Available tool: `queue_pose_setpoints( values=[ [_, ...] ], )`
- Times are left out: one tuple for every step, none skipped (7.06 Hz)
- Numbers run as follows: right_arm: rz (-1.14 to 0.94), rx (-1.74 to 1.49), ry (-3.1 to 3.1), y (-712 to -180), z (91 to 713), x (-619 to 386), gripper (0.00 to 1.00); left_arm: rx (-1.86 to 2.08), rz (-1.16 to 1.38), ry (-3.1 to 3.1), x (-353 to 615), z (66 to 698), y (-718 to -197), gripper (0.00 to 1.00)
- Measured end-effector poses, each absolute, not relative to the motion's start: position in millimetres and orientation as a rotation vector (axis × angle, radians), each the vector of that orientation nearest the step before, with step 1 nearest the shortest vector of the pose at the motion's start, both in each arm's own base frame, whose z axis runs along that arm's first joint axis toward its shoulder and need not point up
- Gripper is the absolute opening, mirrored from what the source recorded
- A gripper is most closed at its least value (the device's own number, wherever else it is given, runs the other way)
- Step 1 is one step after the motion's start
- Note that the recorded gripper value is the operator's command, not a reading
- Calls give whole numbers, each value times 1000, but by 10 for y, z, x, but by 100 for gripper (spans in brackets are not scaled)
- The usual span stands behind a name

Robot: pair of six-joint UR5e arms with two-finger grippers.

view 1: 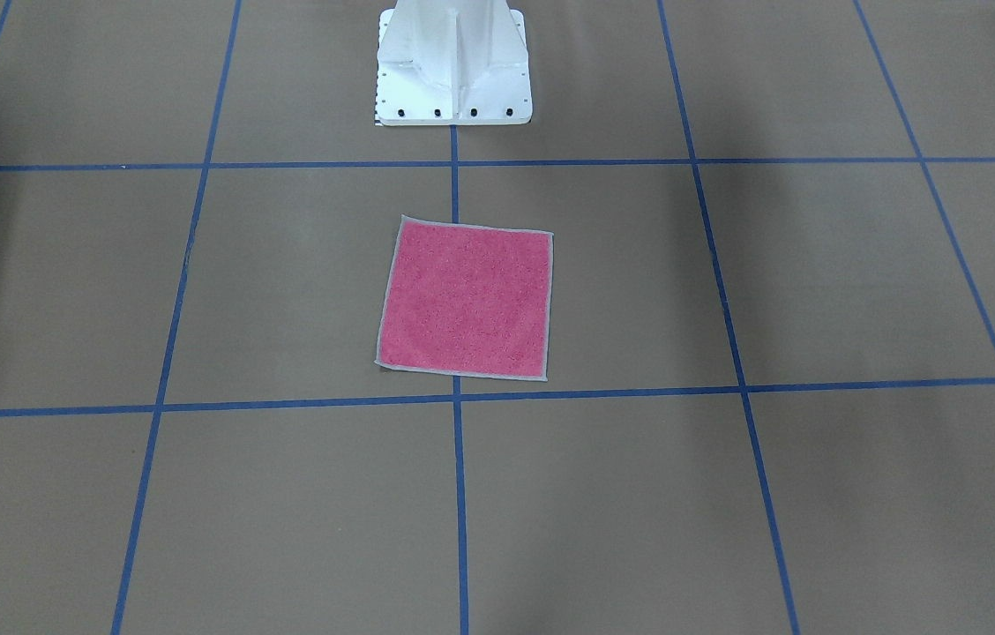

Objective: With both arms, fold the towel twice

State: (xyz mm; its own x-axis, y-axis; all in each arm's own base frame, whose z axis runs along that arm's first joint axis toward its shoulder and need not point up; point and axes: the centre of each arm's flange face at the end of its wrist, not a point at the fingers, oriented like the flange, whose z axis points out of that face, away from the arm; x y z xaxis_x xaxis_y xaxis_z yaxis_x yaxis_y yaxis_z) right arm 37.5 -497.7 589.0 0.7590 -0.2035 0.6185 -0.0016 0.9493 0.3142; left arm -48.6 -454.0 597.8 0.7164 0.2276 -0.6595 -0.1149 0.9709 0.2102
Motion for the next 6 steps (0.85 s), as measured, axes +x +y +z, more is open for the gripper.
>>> queue_pose_setpoints(
  values=[
    [-124, 374, -685, -5005, 5819, 393, 100, 182, 198, 751, -484, 5861, -4582, 100],
    [-112, 399, -673, -5017, 5804, 405, 100, 207, 207, 751, -483, 5739, -4658, 100],
    [-82, 398, -677, -5014, 5815, 408, 100, 240, 220, 749, -481, 5606, -4758, 100],
    [-68, 398, -681, -5007, 5817, 409, 100, 281, 230, 745, -479, 5474, -4889, 100],
    [-63, 400, -682, -4997, 5823, 410, 100, 315, 231, 743, -476, 5346, -5027, 100],
    [-60, 399, -683, -4989, 5841, 410, 100, 348, 232, 743, -473, 5242, -5115, 100]
  ],
)
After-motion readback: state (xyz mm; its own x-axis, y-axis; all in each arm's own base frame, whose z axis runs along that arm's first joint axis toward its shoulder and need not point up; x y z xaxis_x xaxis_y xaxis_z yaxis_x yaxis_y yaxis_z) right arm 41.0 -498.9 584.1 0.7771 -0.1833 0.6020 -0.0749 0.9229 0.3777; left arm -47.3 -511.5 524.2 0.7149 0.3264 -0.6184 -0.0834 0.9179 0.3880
